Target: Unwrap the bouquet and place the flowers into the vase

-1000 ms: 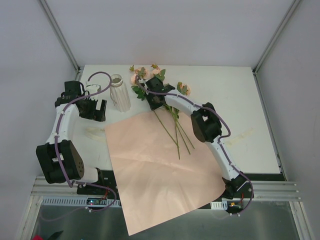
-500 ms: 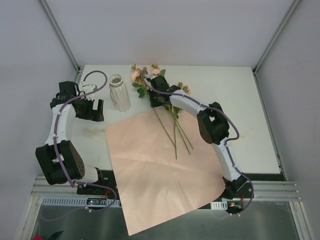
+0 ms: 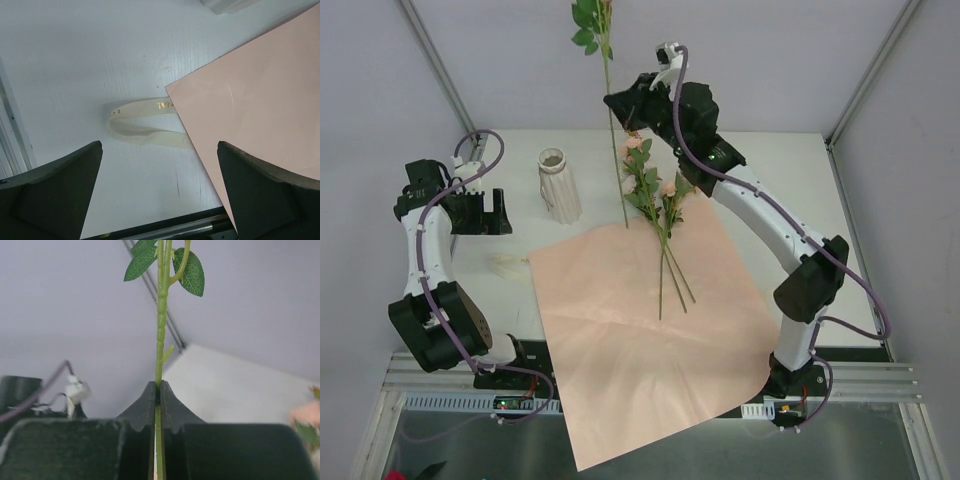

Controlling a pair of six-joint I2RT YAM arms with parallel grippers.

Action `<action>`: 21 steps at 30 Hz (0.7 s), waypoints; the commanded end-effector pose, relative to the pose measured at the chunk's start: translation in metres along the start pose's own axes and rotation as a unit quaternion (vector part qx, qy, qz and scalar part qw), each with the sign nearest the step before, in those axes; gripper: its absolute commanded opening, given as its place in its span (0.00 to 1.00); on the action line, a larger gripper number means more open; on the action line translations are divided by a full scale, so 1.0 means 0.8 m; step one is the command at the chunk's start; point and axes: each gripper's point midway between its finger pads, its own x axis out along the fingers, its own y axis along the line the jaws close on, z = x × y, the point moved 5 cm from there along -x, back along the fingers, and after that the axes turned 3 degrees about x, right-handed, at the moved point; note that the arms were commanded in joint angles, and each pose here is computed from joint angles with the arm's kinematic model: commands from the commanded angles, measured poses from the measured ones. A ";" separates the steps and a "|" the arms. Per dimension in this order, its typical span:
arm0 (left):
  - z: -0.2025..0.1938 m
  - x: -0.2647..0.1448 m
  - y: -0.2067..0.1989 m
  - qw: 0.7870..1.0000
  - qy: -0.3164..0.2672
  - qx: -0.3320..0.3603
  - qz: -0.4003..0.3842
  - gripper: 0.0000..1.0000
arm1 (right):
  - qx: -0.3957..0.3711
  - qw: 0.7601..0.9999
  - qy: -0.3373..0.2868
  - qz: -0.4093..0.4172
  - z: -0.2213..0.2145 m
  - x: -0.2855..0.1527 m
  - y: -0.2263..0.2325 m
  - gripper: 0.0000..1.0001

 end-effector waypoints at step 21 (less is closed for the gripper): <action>0.015 -0.022 -0.010 0.999 -0.018 -0.011 -0.030 0.99 | -0.130 0.871 -0.393 0.265 0.108 0.028 0.170 0.00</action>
